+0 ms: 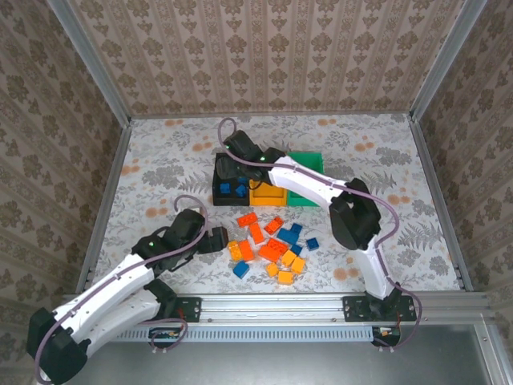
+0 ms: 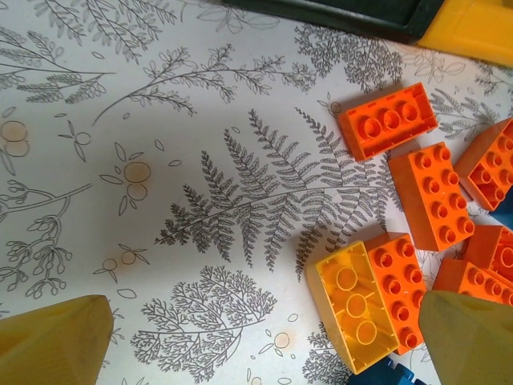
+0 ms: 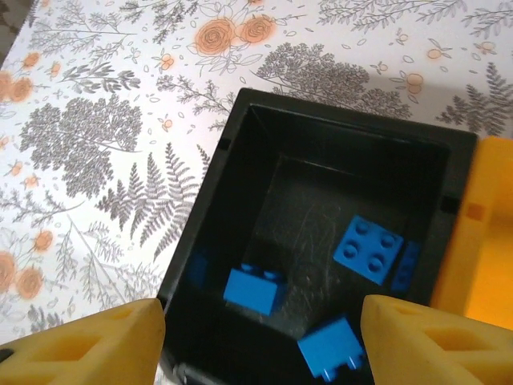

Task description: Sort the legos into containers by color

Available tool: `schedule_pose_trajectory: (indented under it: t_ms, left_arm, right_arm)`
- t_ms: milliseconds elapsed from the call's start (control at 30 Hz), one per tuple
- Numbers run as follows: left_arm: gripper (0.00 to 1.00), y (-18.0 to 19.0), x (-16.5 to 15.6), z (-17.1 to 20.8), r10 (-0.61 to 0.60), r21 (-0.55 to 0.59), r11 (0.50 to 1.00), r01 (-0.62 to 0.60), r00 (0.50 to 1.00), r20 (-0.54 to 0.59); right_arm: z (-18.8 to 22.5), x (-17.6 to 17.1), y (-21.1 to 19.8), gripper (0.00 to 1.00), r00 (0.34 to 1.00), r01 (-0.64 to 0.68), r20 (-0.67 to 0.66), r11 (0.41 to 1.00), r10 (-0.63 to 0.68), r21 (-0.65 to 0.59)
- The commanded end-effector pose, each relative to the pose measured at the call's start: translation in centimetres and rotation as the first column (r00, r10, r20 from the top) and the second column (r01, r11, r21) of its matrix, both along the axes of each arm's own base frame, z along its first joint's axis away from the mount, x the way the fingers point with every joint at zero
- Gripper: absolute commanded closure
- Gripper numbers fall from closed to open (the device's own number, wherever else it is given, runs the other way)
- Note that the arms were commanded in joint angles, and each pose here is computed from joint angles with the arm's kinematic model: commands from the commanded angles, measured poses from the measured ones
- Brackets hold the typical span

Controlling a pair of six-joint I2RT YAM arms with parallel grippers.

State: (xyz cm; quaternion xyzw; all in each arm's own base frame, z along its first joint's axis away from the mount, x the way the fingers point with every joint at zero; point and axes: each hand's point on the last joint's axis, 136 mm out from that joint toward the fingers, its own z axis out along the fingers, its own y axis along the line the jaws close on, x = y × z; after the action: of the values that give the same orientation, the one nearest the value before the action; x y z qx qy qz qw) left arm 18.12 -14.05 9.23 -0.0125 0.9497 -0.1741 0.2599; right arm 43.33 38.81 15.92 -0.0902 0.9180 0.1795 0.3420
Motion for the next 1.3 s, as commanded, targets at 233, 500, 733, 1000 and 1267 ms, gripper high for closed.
schedule_pose_trajectory:
  t_ms: [233,500,733,1000,1267]
  left_arm:
    - [0.13,-5.1,1.5,-0.2,-0.152,-0.025,0.988,0.152,0.988,-0.017]
    - [0.2,-10.1,3.3,0.1,-0.239,0.037,0.97,0.239,0.971,-0.014]
    - [0.28,-13.1,4.2,-1.8,-0.268,0.06,0.961,0.272,0.961,-0.065]
    - [0.34,-14.0,4.4,-4.9,-0.252,0.101,0.958,0.269,0.955,-0.154]
    - [0.41,-13.5,4.0,-7.1,-0.232,0.14,0.954,0.265,0.949,-0.214]
  right_arm:
    - [4.3,-5.5,-6.4,0.32,0.991,0.056,0.113,0.996,-0.065,0.075]
    - [1.9,-10.4,-14.0,0.32,0.977,0.184,0.1,0.982,-0.189,0.051]
    - [0.6,-13.7,-19.6,0.31,0.952,0.282,0.112,0.959,-0.284,0.031]
    - [0.4,-15.7,-23.3,0.31,0.932,0.334,0.134,0.941,-0.338,0.048]
    - [0.3,-16.1,-24.1,0.3,0.928,0.342,0.135,0.938,-0.347,0.057]
